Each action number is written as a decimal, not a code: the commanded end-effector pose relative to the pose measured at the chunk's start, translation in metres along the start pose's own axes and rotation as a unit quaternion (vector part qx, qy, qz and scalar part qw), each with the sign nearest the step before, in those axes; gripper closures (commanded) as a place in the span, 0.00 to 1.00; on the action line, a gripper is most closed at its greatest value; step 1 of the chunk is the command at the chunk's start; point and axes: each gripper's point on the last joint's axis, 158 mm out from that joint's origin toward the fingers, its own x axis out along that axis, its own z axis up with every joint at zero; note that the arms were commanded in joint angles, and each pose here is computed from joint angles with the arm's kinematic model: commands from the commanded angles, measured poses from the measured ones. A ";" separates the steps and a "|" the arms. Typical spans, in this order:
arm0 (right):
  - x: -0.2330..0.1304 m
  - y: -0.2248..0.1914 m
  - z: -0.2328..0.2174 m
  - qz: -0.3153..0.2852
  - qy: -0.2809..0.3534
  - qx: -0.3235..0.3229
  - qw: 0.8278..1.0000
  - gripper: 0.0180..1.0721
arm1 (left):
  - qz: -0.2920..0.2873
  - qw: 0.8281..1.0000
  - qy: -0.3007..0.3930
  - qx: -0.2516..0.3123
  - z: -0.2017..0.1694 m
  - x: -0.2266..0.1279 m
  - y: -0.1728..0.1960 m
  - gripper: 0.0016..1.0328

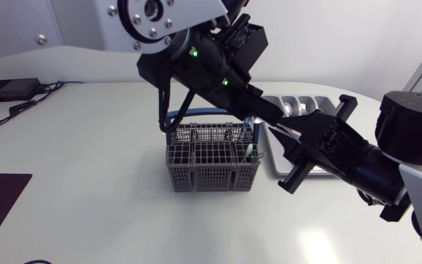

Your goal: Unload the cutlery basket into the drawer organizer.

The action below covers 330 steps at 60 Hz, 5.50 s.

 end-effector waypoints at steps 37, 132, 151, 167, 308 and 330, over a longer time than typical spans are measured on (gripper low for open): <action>0.002 0.010 0.010 0.020 0.001 -0.021 1.000 0.92 | -0.006 1.000 0.003 0.003 0.000 0.001 -0.005 0.96; -0.021 -0.076 -0.254 0.247 0.163 -0.012 0.955 0.94 | -0.003 0.997 0.071 0.019 -0.063 0.068 0.009 0.17; -0.007 -0.065 -0.296 0.302 0.208 -0.024 0.930 0.94 | -0.009 0.996 0.085 0.013 -0.075 0.094 0.000 0.17; 0.000 -0.061 -0.310 0.306 0.234 -0.055 0.921 0.93 | 0.013 0.997 0.079 0.008 -0.072 0.098 0.005 0.20; -0.031 -0.037 -0.310 0.270 0.235 -0.028 0.933 0.20 | 0.074 0.997 0.028 -0.013 -0.074 0.115 0.016 0.54; -0.037 -0.038 -0.309 0.266 0.236 -0.030 0.934 0.20 | 0.071 0.997 0.030 -0.016 -0.073 0.121 0.017 0.91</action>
